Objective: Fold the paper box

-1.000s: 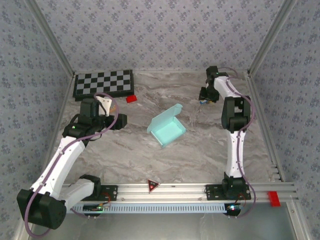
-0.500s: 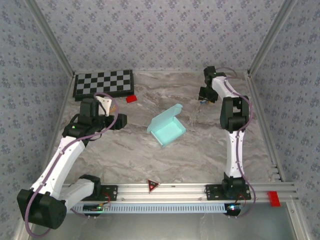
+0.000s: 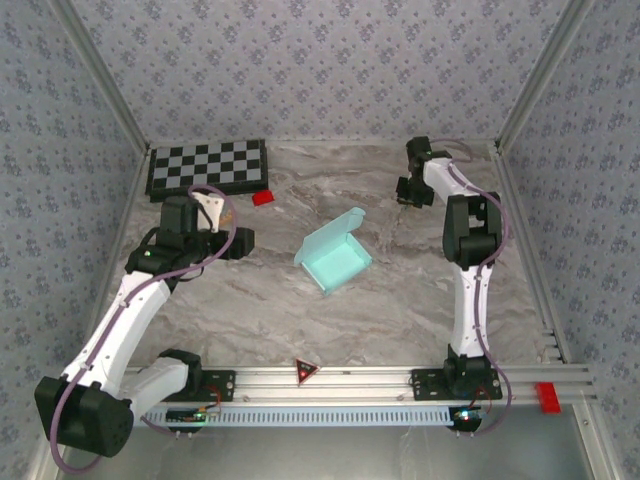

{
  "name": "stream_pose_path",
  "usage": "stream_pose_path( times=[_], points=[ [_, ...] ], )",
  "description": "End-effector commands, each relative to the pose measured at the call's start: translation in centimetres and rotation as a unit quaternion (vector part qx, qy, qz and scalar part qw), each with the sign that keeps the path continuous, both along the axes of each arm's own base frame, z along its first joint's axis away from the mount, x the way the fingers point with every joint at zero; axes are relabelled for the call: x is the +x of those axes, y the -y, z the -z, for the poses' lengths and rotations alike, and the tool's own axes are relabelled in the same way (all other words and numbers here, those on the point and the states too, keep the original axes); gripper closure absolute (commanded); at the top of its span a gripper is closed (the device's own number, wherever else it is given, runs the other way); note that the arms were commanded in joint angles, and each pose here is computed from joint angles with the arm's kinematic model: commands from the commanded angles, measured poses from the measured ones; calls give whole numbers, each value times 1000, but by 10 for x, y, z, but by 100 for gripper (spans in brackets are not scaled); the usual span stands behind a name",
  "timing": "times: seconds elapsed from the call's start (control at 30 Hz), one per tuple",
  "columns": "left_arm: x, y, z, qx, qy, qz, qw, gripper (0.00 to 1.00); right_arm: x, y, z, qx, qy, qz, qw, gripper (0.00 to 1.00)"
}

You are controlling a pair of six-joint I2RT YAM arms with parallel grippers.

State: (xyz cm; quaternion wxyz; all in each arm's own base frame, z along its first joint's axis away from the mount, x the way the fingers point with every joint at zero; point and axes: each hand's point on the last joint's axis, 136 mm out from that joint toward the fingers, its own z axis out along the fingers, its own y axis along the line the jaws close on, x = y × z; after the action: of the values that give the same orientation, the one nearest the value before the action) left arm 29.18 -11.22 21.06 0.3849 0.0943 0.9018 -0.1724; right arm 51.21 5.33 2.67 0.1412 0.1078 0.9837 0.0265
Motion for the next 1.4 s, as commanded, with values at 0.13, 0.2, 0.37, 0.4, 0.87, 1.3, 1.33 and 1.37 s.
stream_pose_path(
  times=[0.13, 0.2, 0.37, 0.4, 0.87, 1.3, 1.33, 1.37],
  points=[
    [-1, 1, 0, -8, -4, 4, 1000, 11, -21, 1, 2, -2, -21, -15, 1000, 91],
    [-1, 1, 0, -7, -4, 4, 1000, 11, -23, 2, -2, -4, -15, -19, 1000, 93],
    [-1, 1, 0, -9, -4, 4, 1000, 11, -31, 2, -21, -7, 16, -33, 999, 94],
    [-1, 1, 0, -9, -3, 4, 1000, 10, -36, 2, -25, -8, 20, -36, 999, 94],
    [-2, -1, -4, -10, 4, -2, 1000, 10, -125, -24, -77, 36, 106, -105, 988, 94],
    [-2, -1, -4, -11, 5, 0, 1000, 10, -205, -91, -97, 144, 175, -124, 966, 95],
    [-2, -1, -4, -11, 5, 0, 1000, 10, -207, -96, -100, 151, 186, -123, 963, 95],
    [-2, -1, -4, -12, 4, 0, 1000, 10, -209, -100, -101, 160, 194, -122, 960, 95]
  ],
)
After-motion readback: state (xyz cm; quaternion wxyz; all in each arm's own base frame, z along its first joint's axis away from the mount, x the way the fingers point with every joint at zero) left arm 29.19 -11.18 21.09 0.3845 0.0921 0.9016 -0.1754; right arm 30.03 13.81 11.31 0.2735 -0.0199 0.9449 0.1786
